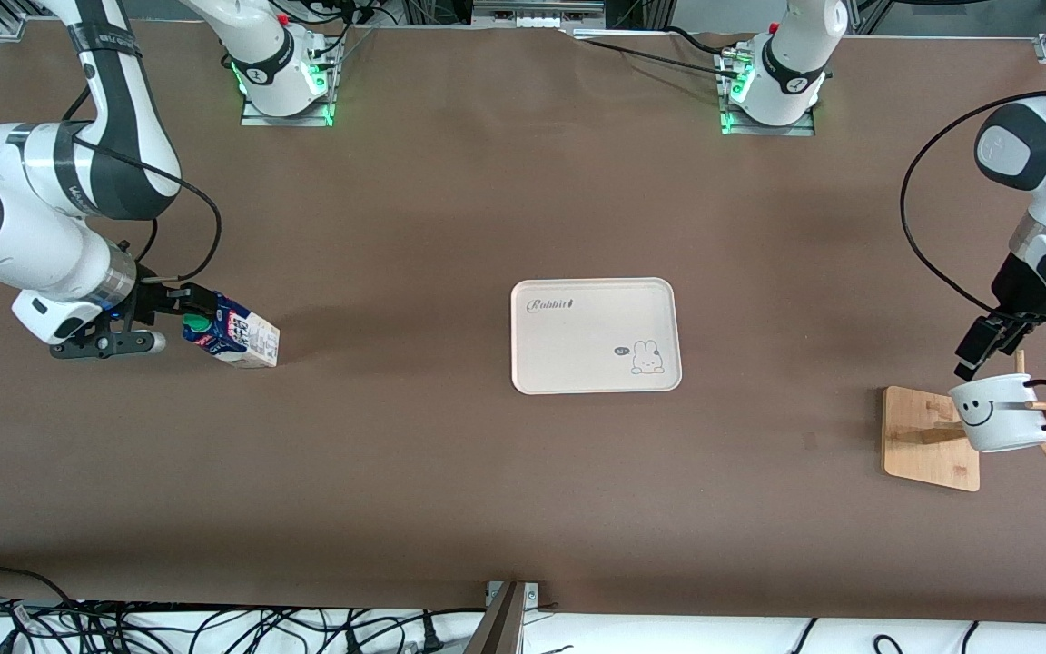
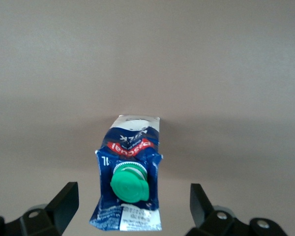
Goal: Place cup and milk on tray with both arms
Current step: 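Grasp the milk carton with the right gripper while the left gripper grasps the mug, then lift the carton toward the tray while the left gripper lifts the mug off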
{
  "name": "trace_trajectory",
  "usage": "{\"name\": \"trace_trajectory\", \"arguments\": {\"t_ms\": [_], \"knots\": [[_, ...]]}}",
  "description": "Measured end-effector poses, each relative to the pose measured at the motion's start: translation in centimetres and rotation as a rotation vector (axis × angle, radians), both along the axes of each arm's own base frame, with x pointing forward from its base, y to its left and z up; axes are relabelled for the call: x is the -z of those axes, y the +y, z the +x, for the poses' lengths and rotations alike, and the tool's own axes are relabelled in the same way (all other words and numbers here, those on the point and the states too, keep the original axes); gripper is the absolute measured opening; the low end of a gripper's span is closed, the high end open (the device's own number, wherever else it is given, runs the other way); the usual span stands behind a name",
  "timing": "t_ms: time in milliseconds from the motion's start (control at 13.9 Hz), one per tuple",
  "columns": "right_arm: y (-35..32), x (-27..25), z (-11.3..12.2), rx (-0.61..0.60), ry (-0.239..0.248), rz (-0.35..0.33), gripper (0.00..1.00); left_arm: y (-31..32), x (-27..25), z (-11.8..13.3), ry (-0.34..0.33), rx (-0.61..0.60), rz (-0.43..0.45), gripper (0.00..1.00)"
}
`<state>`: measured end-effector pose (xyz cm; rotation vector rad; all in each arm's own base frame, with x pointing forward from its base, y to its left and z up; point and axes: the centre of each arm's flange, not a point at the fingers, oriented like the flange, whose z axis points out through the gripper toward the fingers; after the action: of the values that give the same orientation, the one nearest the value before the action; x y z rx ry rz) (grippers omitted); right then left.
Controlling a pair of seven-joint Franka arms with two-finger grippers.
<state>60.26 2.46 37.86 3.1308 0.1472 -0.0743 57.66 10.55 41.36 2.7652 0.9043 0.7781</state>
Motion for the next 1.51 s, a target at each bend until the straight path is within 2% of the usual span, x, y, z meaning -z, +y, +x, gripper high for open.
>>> {"name": "trace_trajectory", "arguments": {"t_ms": [144,288,432,504,576,647,791,863,935,1079,1151,1223,1367,1511], "knots": [[0.0,1.4,-0.3,0.004,-0.01,0.004,1.0,0.4,0.5,0.5,-0.037,-0.042,-0.035,1.0],[-0.1,2.8,-0.5,0.006,-0.015,0.002,1.0,0.3,0.9,1.8,-0.099,-0.067,-0.046,1.0],[-0.1,3.7,-0.6,0.007,-0.006,0.0,0.97,0.0,1.7,3.3,-0.126,-0.086,-0.075,1.0],[-0.1,3.9,-0.6,0.007,-0.003,0.0,0.97,-0.3,2.0,3.8,-0.131,-0.085,-0.082,0.9],[-0.1,3.9,-0.6,0.007,-0.001,0.0,0.9,-0.4,2.1,4.1,-0.133,-0.084,-0.086,0.78],[-0.1,4.0,-0.6,0.007,-0.001,0.0,0.76,-0.5,2.0,4.3,-0.135,-0.084,-0.087,0.68],[0.1,3.9,-0.6,0.004,-0.001,0.001,0.56,-0.4,1.8,4.4,-0.139,-0.084,-0.087,0.46],[0.2,3.9,-0.6,0.002,-0.002,0.001,0.44,-0.4,1.7,4.4,-0.141,-0.084,-0.087,0.41],[0.4,3.7,-0.5,-0.001,-0.005,0.002,0.38,-0.4,1.7,4.4,-0.142,-0.084,-0.087,0.41],[1.5,2.6,-0.1,-0.011,-0.008,0.009,0.37,-0.6,1.5,4.5,-0.146,-0.081,-0.087,0.22],[2.9,1.4,0.2,-0.005,0.004,0.016,0.37,-1.0,1.2,4.6,-0.15,-0.076,-0.088,0.18],[4.7,-0.2,0.5,0.004,0.016,0.023,0.37,-1.4,1.0,4.6,-0.15,-0.069,-0.09,0.18],[9.8,-3.5,0.6,0.027,0.032,0.058,0.3,-2.1,0.4,4.6,-0.133,-0.052,-0.099,0.08],[17.2,-5.6,-0.4,0.059,0.036,0.116,0.27,-3.5,-0.9,4.4,-0.105,-0.015,-0.107,0.08]]}}
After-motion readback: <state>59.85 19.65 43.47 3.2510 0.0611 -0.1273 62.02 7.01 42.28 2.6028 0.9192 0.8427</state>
